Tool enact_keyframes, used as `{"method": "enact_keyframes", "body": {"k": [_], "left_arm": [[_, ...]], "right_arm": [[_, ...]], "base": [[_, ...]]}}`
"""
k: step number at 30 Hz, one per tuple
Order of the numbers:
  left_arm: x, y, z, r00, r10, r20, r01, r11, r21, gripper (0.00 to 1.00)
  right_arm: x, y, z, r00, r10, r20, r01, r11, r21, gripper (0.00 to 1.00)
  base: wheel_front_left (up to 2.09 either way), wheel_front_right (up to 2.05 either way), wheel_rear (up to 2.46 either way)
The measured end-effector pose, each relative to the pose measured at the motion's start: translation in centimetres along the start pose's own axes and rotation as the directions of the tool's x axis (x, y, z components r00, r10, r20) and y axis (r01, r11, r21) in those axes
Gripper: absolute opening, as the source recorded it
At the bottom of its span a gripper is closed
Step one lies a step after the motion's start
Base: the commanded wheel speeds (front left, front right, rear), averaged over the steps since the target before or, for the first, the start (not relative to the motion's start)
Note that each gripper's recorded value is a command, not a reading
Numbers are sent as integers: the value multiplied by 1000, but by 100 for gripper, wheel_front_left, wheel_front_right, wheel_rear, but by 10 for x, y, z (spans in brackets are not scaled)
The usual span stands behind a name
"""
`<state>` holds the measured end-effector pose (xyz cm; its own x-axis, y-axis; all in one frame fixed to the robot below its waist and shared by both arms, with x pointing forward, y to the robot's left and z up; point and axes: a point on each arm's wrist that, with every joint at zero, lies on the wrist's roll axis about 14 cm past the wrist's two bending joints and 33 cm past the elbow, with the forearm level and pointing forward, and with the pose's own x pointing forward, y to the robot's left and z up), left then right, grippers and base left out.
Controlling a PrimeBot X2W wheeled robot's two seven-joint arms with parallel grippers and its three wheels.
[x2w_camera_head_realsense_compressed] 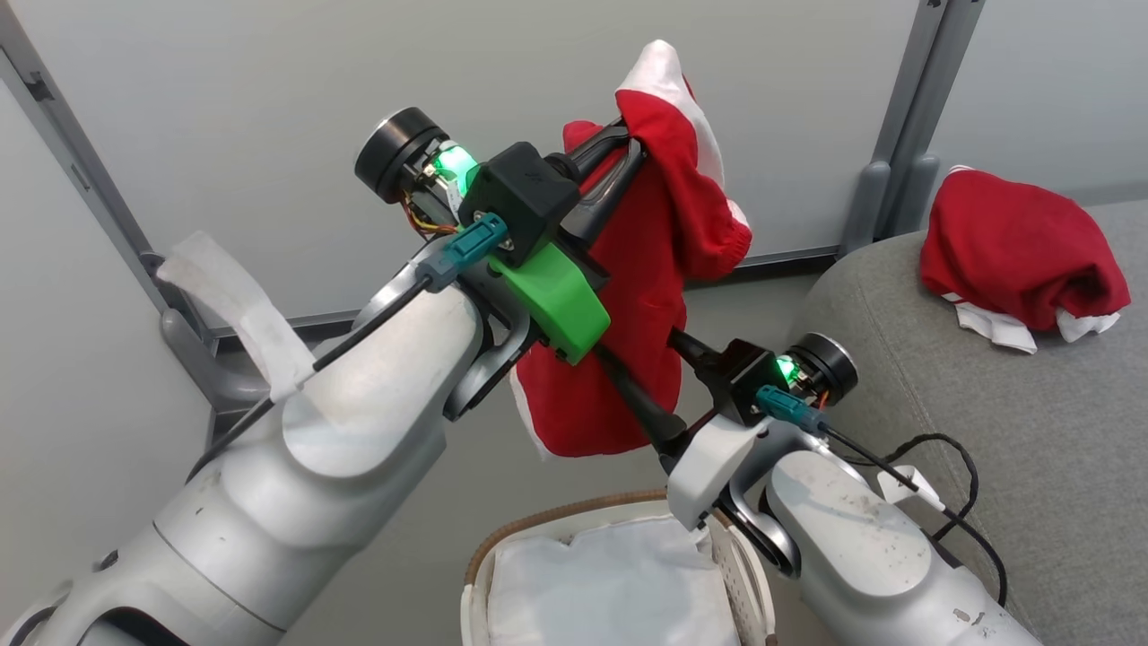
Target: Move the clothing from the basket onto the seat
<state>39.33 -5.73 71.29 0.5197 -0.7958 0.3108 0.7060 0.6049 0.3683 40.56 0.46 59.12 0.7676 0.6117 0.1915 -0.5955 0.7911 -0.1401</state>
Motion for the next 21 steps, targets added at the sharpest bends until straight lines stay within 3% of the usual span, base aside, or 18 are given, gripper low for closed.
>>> {"method": "enact_keyframes", "body": {"k": [12, 14, 16, 17, 21], "left_arm": [[-14, 15, -31, 995, 77, -63, -83, 992, -99, 0], [-18, 17, -41, 992, 92, -81, -102, 987, -123, 29], [-23, 18, -50, 989, 110, -99, -123, 982, -143, 44], [-26, 19, -55, 987, 119, -108, -135, 978, -158, 97], [-38, 14, -76, 979, 147, -144, -176, 961, -214, 100]], "right_arm": [[0, -10, 4, 999, -30, 19, 30, 999, 15, 0], [-1, -16, 8, 998, -48, 31, 48, 999, 17, 0], [-2, -22, 10, 997, -67, 40, 66, 998, 17, 0], [-3, -26, 11, 996, -81, 46, 80, 997, 16, 0], [-6, -44, 18, 988, -134, 71, 133, 991, 11, 0]], "base": [[0, 0, 0], [0, 0, 0], [0, 0, 0], [0, 0, 0], [0, 0, 0]]}}
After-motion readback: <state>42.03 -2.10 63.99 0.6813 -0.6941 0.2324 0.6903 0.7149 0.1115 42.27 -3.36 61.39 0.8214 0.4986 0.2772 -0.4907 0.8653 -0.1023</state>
